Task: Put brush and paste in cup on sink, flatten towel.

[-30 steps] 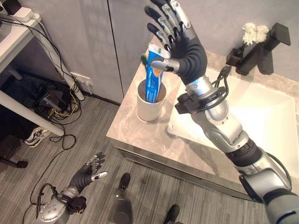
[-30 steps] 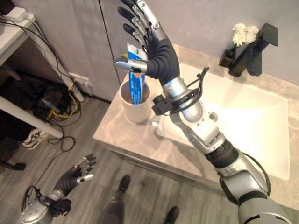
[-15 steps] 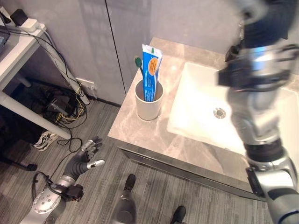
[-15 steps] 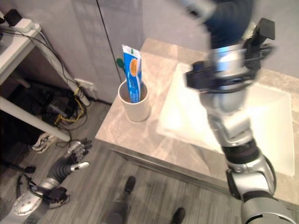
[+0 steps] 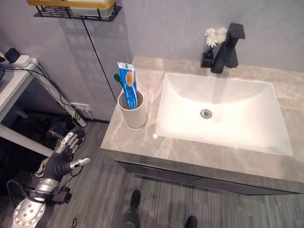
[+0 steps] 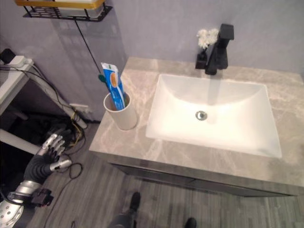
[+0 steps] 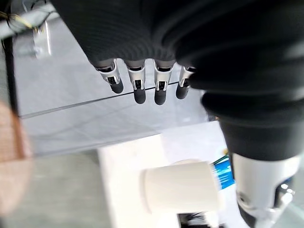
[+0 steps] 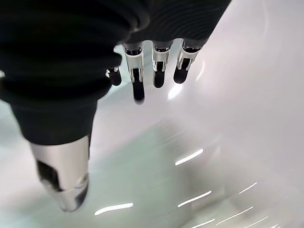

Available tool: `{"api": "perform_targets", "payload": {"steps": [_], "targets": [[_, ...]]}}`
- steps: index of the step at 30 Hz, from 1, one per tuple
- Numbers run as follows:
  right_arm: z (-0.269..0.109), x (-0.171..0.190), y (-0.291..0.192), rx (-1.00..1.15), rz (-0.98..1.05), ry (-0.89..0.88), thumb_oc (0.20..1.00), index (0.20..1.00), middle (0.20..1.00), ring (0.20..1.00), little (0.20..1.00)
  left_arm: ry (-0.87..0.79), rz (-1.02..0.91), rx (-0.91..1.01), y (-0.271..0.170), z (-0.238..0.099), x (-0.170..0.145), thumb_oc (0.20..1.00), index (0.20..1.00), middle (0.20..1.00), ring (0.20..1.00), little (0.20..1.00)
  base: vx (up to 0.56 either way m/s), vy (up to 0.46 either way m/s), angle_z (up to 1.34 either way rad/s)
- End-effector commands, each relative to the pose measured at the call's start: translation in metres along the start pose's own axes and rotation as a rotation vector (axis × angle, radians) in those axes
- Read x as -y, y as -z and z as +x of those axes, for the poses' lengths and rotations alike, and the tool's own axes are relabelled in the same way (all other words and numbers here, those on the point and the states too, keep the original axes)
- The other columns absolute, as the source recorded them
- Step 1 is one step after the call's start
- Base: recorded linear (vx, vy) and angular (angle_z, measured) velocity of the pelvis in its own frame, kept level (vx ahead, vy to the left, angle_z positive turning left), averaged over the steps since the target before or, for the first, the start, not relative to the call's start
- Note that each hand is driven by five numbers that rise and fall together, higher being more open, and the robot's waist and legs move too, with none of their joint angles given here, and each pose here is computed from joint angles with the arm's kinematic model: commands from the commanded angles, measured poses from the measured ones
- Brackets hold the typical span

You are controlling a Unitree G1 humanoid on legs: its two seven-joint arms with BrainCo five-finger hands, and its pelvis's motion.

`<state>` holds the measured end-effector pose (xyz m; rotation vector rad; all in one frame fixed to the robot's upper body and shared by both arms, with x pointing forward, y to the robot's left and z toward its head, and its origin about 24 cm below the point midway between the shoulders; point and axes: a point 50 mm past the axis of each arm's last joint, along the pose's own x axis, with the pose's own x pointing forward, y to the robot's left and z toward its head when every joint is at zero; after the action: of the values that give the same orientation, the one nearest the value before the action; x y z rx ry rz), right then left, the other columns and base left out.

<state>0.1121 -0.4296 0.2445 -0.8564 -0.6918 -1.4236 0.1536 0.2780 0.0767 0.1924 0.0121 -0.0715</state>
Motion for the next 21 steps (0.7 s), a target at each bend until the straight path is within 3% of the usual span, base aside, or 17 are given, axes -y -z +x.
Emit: {"api": "perform_targets", "payload": {"steps": [1,4,8,11,14,15,16,17,19,20,21], "targets": [[-0.008,0.024,0.053,-0.196,-0.206,0.152,1.000,1.000,1.000,1.000,1.000,0.015,0.104,0.104,-0.020,0.000,-0.001,1.000,1.000,1.000,1.000,1.000,0.02,-0.030,-0.05],[-0.063,0.059,0.124,-0.568,-0.373,0.192,1.000,1.000,1.000,1.000,1.000,0.000,0.118,0.098,-0.019,-0.005,0.000,1.000,1.000,1.000,1.000,1.000,0.02,-0.034,-0.10],[-0.117,0.083,0.158,-0.850,-0.446,0.193,1.000,1.000,1.000,1.000,1.000,-0.041,0.101,0.087,-0.015,-0.009,-0.001,1.000,1.000,1.000,1.000,1.000,0.01,-0.042,-0.20],[-0.207,0.108,0.180,-1.314,-0.491,0.135,1.000,1.000,1.000,1.000,1.000,-0.041,0.098,0.080,-0.014,-0.008,0.002,1.000,1.000,1.000,1.000,1.000,-0.12,-0.125,-0.27],[-0.272,0.112,0.174,-1.552,-0.640,-0.168,1.000,1.000,1.000,1.000,1.000,0.002,0.095,0.099,-0.016,-0.001,0.009,1.000,1.000,1.000,1.000,1.000,-0.12,-0.167,-0.03],[-0.272,0.111,0.174,-1.553,-0.637,-0.171,1.000,1.000,1.000,1.000,1.000,0.000,0.096,0.100,-0.017,-0.001,0.009,1.000,1.000,1.000,1.000,1.000,-0.07,-0.186,0.17],[-0.310,0.107,0.164,-1.645,-0.721,-0.452,1.000,1.000,1.000,1.000,1.000,0.025,0.091,0.107,-0.018,0.002,0.012,1.000,1.000,1.000,1.000,1.000,-0.07,-0.197,0.18],[-0.312,0.097,0.163,-1.641,-0.682,-0.465,1.000,1.000,1.000,1.000,1.000,0.026,0.088,0.116,-0.019,0.003,0.013,1.000,1.000,1.000,1.000,1.000,-0.06,-0.362,0.15],[-0.358,0.049,0.138,-1.526,-0.609,-0.968,1.000,1.000,1.000,1.000,1.000,0.023,0.061,0.131,-0.017,0.008,0.019,1.000,1.000,1.000,1.000,1.000,-0.03,-0.293,0.08],[-0.358,0.048,0.138,-1.525,-0.609,-0.969,1.000,1.000,1.000,1.000,1.000,0.022,0.062,0.131,-0.017,0.008,0.018,1.000,1.000,1.000,1.000,1.000,-0.03,-0.196,0.04],[-0.379,0.027,0.121,-1.353,-0.594,-1.330,1.000,1.000,1.000,1.000,1.000,0.027,0.050,0.138,-0.016,0.011,0.019,1.000,1.000,1.000,1.000,1.000,-0.06,-0.222,0.24]]}}
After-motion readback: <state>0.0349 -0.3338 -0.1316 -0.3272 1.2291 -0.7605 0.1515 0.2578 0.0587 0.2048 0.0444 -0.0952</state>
